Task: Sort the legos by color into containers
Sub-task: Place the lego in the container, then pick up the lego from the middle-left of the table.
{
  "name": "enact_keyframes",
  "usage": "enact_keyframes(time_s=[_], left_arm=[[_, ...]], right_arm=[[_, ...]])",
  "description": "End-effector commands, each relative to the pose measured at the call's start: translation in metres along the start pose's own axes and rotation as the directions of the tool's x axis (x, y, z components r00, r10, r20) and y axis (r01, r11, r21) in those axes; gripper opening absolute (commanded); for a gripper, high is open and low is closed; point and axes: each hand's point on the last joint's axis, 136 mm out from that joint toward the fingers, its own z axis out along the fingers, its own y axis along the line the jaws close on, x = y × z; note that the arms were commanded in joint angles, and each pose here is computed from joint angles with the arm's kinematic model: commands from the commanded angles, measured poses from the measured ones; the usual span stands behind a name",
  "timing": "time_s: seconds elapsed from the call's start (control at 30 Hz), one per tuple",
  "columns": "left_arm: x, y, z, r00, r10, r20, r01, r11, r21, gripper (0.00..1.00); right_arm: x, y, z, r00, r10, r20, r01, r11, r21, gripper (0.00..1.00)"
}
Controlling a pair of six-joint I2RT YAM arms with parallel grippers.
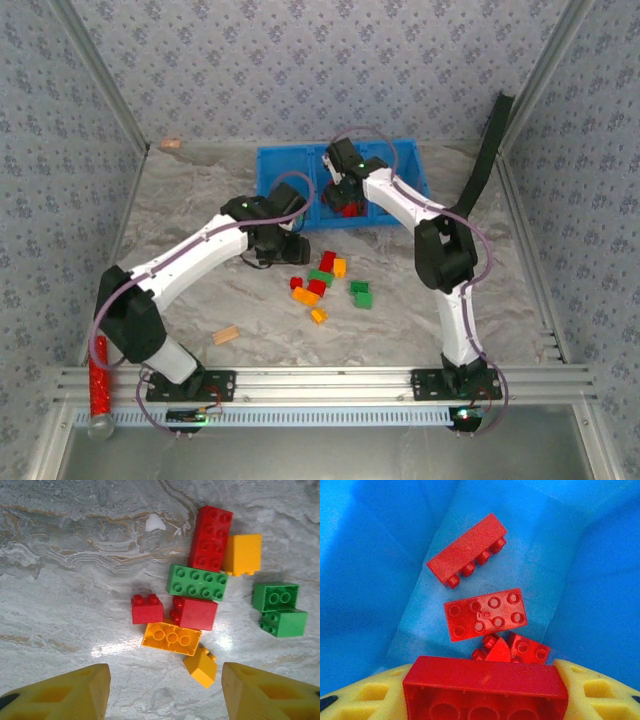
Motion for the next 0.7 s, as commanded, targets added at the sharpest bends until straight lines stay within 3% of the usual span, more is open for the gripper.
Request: enact_keyframes(time_s=[0.0, 0.23, 0.5, 0.67], left_arm=[[0.011, 0.002, -0.012, 1.0, -0.018, 0.003, 0.018, 1.0, -0.006, 0.61], [0.028, -0.031, -0.008, 0.998, 0.055, -0.032, -0.054, 0.998, 0.032, 0.63], [0.043, -0.088, 0.021, 0.983, 0.181, -0.034, -0.179, 0.981, 0.075, 0.64], [0.046, -0.114, 0.038, 0.977, 0.21, -0.04, -0.206, 0.975, 0.082, 0.64]], right_arm=[[-0.007, -0.002, -0.003, 1.0, -0.031, 0.007, 0.031, 0.999, 0.02, 0.44], [-0.003, 0.0, -0.003, 0.999, -0.033, 0.0, 0.033, 0.999, 0.009, 0.61], [-0.015, -0.01, -0.039, 0.998, -0.01, 0.06, 0.01, 1.0, -0.008, 0.82], [-0.022, -0.015, -0.063, 0.995, 0.011, 0.104, -0.008, 1.0, -0.027, 0.87]])
